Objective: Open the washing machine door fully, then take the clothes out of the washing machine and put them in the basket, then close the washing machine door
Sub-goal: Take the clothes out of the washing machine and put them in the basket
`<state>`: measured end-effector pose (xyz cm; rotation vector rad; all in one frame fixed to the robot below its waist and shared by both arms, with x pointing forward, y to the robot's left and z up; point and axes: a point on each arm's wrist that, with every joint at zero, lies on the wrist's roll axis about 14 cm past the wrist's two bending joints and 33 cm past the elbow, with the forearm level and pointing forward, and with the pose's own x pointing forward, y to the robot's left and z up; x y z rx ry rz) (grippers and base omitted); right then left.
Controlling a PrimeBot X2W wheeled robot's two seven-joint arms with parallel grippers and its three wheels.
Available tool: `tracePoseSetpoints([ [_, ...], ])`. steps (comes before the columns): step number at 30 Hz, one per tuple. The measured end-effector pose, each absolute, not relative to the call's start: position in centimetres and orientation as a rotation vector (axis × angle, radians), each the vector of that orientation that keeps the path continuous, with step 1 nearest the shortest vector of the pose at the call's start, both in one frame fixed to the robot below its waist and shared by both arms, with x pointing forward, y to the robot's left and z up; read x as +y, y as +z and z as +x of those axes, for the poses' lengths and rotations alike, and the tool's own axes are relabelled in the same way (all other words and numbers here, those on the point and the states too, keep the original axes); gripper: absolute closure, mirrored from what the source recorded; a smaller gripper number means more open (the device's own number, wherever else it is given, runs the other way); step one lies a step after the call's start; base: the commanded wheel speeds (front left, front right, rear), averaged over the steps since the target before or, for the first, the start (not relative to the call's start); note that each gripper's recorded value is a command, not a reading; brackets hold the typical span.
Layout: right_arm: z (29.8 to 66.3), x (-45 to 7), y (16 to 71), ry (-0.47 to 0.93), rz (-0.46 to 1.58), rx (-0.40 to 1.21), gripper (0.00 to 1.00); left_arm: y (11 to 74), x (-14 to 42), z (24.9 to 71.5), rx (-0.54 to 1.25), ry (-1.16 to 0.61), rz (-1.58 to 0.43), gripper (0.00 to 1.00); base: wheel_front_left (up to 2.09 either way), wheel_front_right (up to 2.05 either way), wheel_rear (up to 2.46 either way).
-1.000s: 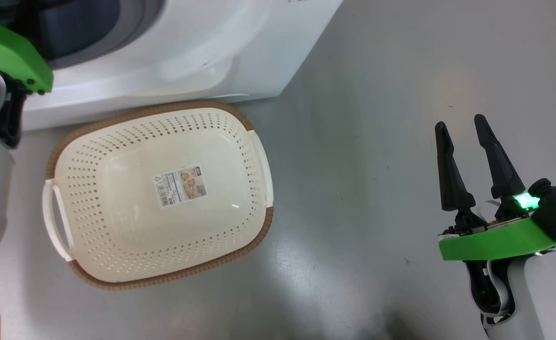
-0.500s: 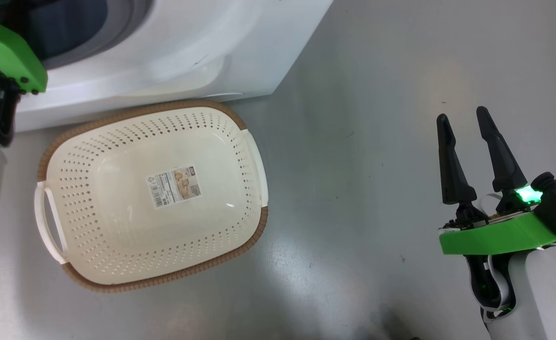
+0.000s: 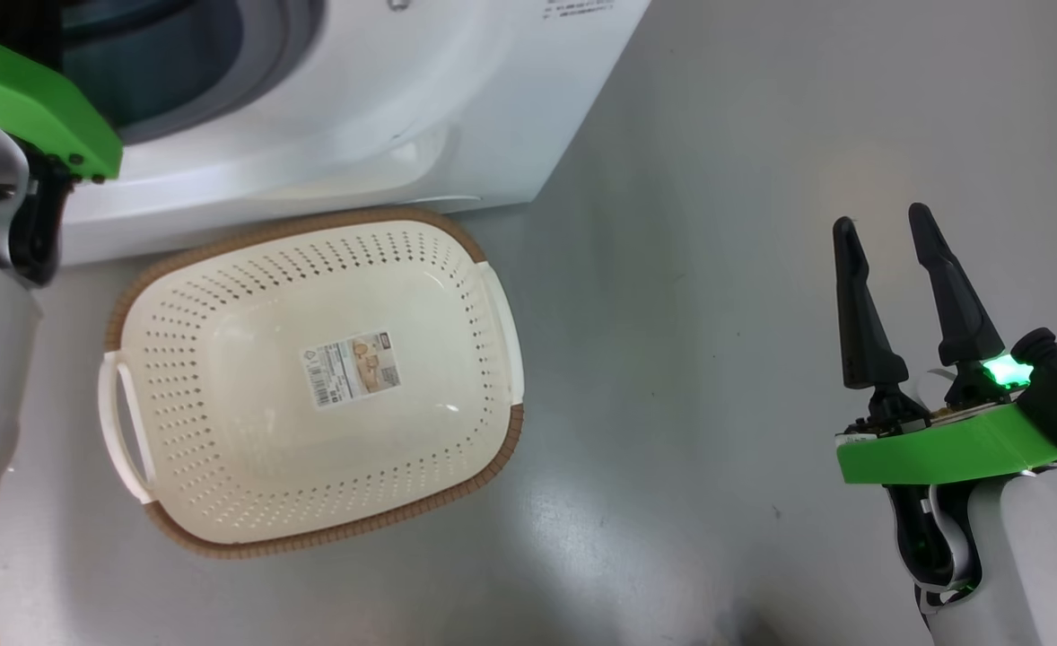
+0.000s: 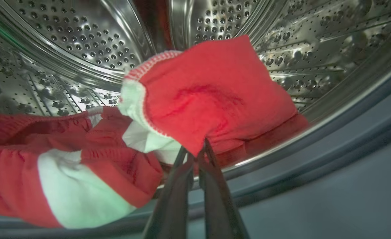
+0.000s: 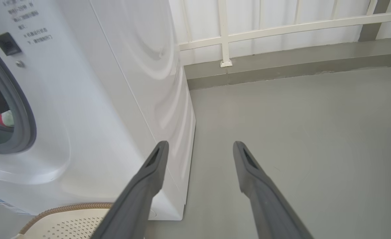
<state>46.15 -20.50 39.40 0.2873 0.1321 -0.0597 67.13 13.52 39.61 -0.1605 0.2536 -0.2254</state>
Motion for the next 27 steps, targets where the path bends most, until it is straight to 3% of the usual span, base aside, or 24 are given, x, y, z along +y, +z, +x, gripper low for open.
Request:
tracePoseSetpoints([
  [12, 45.8, -19.6, 40.8, -0.035, 0.297, 0.107, 0.0, 44.8, 15.2, 64.1, 0.058, -0.181, -0.24, 1.0, 0.0, 0.0, 0.0],
  [27, 46.1, -18.4, 41.6, -0.004, 0.308, 0.089, 0.0, 50.3, 17.1, 58.8, -0.169, -0.1, -0.186, 1.0, 0.0, 0.0, 0.0],
])
